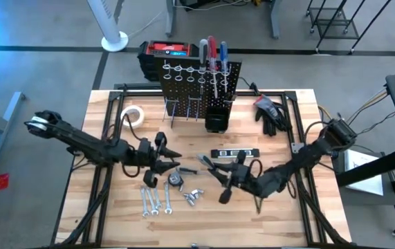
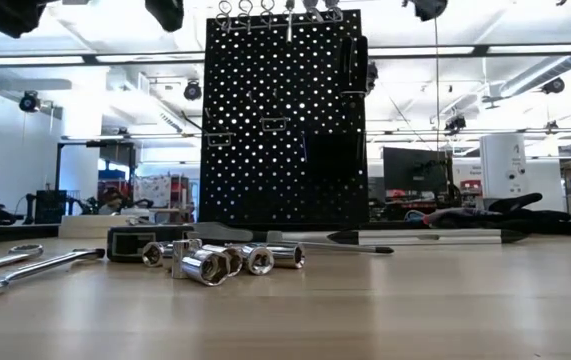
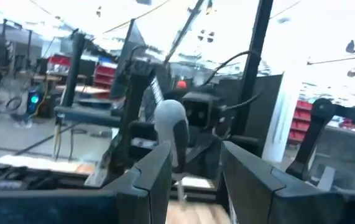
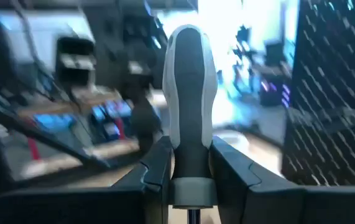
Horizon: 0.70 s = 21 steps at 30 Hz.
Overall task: Hang tools onto peg board
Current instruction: Hang the bit driver handle on the pegboard
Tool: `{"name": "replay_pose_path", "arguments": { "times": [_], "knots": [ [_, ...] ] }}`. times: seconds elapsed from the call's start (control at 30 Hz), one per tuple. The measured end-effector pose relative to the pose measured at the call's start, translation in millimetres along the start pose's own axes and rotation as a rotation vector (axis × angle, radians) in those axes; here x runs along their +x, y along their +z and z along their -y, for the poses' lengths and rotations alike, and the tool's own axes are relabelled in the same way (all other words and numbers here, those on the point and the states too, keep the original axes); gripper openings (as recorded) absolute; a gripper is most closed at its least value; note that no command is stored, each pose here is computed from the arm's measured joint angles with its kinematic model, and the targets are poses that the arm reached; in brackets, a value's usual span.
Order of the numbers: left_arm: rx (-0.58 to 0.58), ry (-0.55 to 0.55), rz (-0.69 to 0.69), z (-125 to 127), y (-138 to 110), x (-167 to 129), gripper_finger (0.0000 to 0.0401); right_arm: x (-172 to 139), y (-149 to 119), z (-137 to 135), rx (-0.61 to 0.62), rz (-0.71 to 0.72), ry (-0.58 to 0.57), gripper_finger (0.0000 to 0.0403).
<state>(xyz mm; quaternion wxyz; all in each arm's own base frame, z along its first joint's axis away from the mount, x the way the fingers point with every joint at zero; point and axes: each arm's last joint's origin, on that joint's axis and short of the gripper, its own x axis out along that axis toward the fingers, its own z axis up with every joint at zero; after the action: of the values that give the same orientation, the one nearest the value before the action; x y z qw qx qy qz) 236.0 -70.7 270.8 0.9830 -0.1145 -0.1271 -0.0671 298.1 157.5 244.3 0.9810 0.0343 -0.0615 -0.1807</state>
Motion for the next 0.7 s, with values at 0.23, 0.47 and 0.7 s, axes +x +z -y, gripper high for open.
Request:
{"name": "replay_pose_path", "arguments": {
  "times": [0.23,0.47,0.7],
  "knots": [
    [0.019,0.02,-0.018,4.7,-3.9,36.8,0.0154,14.6,-5.0,14.4,0.023,0.076,-0.007,0.007],
    [0.069,0.205,-0.089,6.5,0.3,72.1,0.0171,22.8,-10.4,19.8,0.056,0.092,-0.009,0.007],
    [0.12,0.273,-0.159,6.1,4.1,86.7,0.018,22.8,-9.4,20.5,0.041,0.1,-0.029,0.007]
  ]
}}
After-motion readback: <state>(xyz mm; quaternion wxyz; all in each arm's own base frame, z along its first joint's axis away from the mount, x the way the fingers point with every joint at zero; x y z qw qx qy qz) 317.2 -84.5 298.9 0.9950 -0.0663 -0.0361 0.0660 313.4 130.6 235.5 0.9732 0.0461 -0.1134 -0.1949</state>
